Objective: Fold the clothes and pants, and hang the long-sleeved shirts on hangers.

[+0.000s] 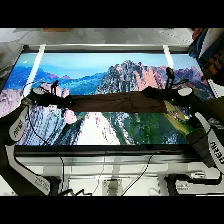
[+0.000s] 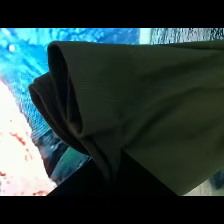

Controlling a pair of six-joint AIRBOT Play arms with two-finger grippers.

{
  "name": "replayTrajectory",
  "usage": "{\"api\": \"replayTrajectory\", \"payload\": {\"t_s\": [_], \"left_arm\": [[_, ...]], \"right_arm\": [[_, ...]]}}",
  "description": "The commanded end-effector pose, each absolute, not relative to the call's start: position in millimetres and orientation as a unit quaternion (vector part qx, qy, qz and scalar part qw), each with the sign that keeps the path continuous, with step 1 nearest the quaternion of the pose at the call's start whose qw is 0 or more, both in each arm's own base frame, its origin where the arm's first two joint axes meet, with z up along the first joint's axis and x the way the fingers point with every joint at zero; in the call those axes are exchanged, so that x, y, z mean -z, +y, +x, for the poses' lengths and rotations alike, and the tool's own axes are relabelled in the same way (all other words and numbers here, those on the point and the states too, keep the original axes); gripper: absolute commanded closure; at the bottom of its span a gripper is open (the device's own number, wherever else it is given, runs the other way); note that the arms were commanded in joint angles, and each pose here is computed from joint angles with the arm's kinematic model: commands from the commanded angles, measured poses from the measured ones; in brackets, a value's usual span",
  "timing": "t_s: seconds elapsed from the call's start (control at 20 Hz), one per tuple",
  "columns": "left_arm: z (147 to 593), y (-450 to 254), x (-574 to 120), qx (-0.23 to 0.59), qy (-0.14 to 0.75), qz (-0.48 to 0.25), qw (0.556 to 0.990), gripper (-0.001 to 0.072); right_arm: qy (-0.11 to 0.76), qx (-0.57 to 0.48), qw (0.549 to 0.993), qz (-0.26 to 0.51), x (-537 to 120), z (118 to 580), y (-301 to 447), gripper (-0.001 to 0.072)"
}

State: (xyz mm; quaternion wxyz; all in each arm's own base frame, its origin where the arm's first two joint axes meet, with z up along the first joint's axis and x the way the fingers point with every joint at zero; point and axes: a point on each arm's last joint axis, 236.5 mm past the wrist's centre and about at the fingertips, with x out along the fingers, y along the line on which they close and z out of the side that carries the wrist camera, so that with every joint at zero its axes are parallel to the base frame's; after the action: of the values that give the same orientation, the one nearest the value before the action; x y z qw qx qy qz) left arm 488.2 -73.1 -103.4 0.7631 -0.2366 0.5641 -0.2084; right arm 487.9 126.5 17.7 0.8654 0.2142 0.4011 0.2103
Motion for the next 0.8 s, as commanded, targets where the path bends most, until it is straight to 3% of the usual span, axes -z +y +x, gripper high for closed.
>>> {"api": "replayTrajectory", "payload": {"t_s": [0.0, 0.25, 0.5, 0.75], "left_arm": [[497.3, -80.9, 61.5, 0.242, 0.545, -0.195, 0.779, 0.0698], [453.5, -67.9, -44.5, 0.286, 0.537, -0.103, 0.787, 0.0697], [414.9, -88.4, -122.9, 0.322, 0.495, -0.061, 0.805, 0.0697], [404.3, -121.1, -177.6, 0.375, 0.430, -0.103, 0.815, 0.0697]], "right_arm": [[0.378, -0.262, 0.869, 0.183, -49.6, 490.2, 171.5, 0.0701], [0.366, -0.252, 0.869, 0.217, -51.9, 495.6, 227.5, 0.0702], [0.456, -0.288, 0.812, 0.223, 18.0, 453.5, 317.7, 0.0703], [0.491, -0.370, 0.765, 0.192, 38.5, 404.2, 435.3, 0.0702]]}}
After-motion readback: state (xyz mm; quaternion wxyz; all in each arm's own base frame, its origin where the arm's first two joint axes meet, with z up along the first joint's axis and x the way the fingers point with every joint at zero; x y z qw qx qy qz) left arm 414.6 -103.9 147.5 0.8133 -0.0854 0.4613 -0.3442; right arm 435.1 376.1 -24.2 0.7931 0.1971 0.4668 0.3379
